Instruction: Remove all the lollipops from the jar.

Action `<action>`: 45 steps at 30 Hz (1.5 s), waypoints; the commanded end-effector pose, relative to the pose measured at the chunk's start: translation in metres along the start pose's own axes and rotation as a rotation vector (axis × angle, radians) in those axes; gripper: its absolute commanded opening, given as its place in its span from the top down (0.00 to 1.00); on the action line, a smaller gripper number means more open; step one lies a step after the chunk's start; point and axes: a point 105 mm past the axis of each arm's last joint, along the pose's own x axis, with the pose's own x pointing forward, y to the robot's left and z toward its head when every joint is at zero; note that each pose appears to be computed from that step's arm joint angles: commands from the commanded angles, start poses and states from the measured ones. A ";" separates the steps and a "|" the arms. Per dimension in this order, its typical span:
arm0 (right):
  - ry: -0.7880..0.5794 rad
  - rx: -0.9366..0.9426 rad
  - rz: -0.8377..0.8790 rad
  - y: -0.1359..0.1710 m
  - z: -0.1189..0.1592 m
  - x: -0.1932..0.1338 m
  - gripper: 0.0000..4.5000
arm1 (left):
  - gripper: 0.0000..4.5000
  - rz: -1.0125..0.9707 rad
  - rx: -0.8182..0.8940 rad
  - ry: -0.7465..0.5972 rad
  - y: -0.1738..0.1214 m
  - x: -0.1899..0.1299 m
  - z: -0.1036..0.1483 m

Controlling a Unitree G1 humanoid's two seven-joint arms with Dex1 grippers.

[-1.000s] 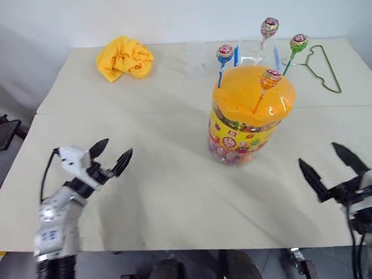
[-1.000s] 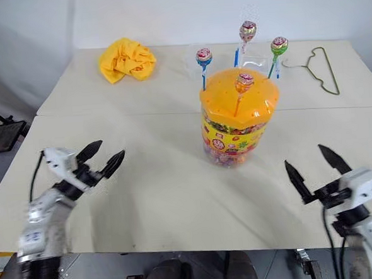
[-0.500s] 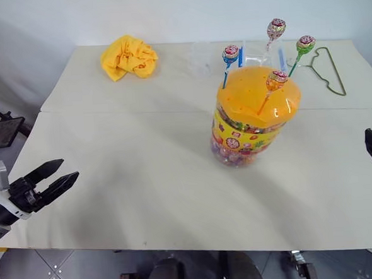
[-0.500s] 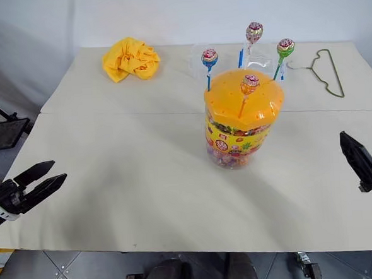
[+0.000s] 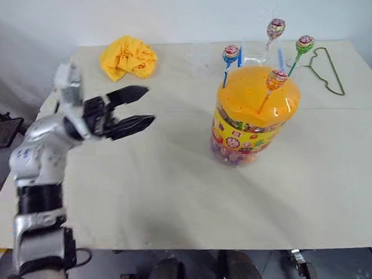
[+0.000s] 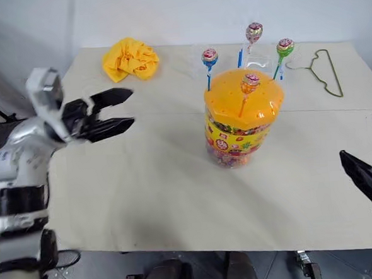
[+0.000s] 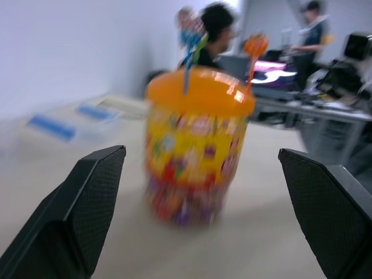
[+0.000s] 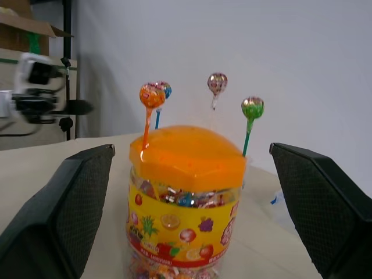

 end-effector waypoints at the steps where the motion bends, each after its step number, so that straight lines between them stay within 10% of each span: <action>1: -0.017 -0.017 -0.002 0.005 0.008 0.002 0.00 | 0.01 -0.050 -0.005 -0.021 0.008 0.027 0.005; 8: -0.046 -0.017 -0.058 0.007 0.003 -0.004 0.00 | 0.01 -0.078 -0.026 -0.040 0.019 0.083 0.004; 23: -0.068 0.005 -0.081 0.019 -0.006 -0.002 0.00 | 0.99 -0.081 -0.042 -0.063 0.028 0.122 -0.001; 29: -0.102 0.044 -0.054 0.025 -0.009 0.006 0.00 | 0.99 -0.059 -0.112 -0.366 0.037 0.104 0.051; 34: -0.110 0.085 0.061 0.033 -0.010 0.021 0.00 | 0.99 0.161 -0.135 -0.323 0.062 0.040 0.055; 40: -0.053 0.115 0.244 0.039 -0.015 0.036 0.00 | 0.99 0.599 -0.167 0.111 0.065 -0.092 -0.004; 45: -0.010 0.147 0.352 0.041 -0.023 0.041 0.00 | 0.99 0.890 -0.349 0.551 0.008 -0.200 -0.069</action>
